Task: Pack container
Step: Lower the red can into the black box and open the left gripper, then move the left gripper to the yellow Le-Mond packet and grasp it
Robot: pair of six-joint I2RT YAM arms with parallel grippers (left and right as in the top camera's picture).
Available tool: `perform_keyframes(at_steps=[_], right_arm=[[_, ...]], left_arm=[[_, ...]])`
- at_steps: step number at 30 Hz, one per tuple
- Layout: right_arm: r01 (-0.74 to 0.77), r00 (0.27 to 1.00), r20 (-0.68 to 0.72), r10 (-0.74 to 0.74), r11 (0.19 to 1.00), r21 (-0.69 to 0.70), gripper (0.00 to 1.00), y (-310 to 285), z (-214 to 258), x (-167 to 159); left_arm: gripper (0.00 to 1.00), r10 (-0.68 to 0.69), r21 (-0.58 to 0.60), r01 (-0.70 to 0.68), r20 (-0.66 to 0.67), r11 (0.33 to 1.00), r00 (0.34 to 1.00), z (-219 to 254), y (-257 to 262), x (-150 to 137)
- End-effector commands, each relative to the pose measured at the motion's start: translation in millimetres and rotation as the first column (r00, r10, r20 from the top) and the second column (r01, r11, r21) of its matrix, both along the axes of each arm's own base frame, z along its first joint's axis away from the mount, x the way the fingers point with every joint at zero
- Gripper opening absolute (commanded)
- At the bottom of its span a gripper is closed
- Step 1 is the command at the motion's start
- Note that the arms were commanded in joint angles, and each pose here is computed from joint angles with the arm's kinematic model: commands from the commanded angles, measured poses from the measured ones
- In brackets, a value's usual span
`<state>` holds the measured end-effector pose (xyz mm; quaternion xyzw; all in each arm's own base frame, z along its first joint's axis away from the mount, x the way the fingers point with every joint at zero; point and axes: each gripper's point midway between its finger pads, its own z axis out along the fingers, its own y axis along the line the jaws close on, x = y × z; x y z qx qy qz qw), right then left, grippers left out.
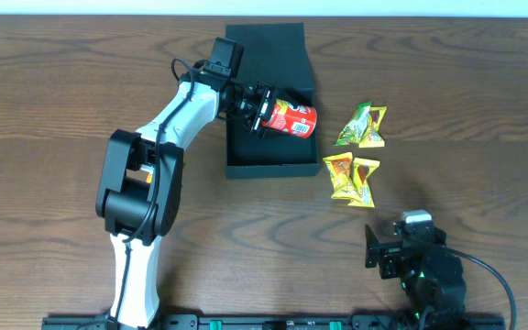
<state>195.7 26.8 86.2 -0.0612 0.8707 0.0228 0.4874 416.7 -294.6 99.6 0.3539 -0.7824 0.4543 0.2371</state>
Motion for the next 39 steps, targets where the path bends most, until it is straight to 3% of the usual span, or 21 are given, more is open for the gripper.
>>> perform_keyframes(at_steps=[1, 3, 6, 18, 26, 30, 33, 35, 37, 39], right_arm=[[0.016, 1.0, -0.008, -0.016, 1.0, 0.006, 0.99, -2, -5, 0], [0.016, 1.0, -0.008, -0.016, 1.0, 0.006, 0.99, -2, -5, 0], [0.016, 1.0, -0.008, -0.016, 1.0, 0.006, 0.99, -2, -5, 0], [0.016, 1.0, -0.008, -0.016, 1.0, 0.006, 0.99, -2, -5, 0], [0.016, 1.0, -0.008, -0.016, 1.0, 0.006, 0.99, -2, -5, 0], [0.016, 1.0, -0.008, -0.016, 1.0, 0.006, 0.99, -2, -5, 0], [0.016, 1.0, -0.008, -0.016, 1.0, 0.006, 0.99, -2, -5, 0], [0.016, 1.0, -0.008, -0.016, 1.0, 0.006, 0.99, -2, -5, 0], [0.016, 1.0, -0.008, -0.016, 1.0, 0.006, 0.99, -2, -5, 0], [0.016, 1.0, -0.008, -0.016, 1.0, 0.006, 0.99, -2, -5, 0]], left_arm=[[0.73, 0.001, -0.009, -0.001, 0.007, 1.0, 1.0, 10, -1, -1], [0.79, 0.0, -0.01, 0.0, 0.006, 1.0, 1.0, 10, -2, -2], [0.98, 0.0, -0.01, 0.0, 0.007, 1.0, 1.0, 10, -2, -2], [0.97, -0.017, -0.042, 0.018, 0.04, 0.999, 0.999, 16, -4, 0], [0.93, 0.007, -0.058, 0.01, 0.287, 0.998, 0.958, 73, -6, 16], [0.93, 0.032, -0.024, -0.023, 0.499, 0.999, 0.866, 128, 4, 20], [0.92, 0.007, 0.045, -0.055, 0.701, 0.997, 0.713, 173, 19, 19], [0.95, -0.092, 0.186, -0.114, 0.827, 0.976, 0.555, 200, 44, 10], [0.97, -0.21, 0.353, -0.193, 0.829, 0.915, 0.518, 199, 76, -3], [0.98, -0.309, 0.504, -0.264, 0.786, 0.823, 0.536, 192, 110, -15]])
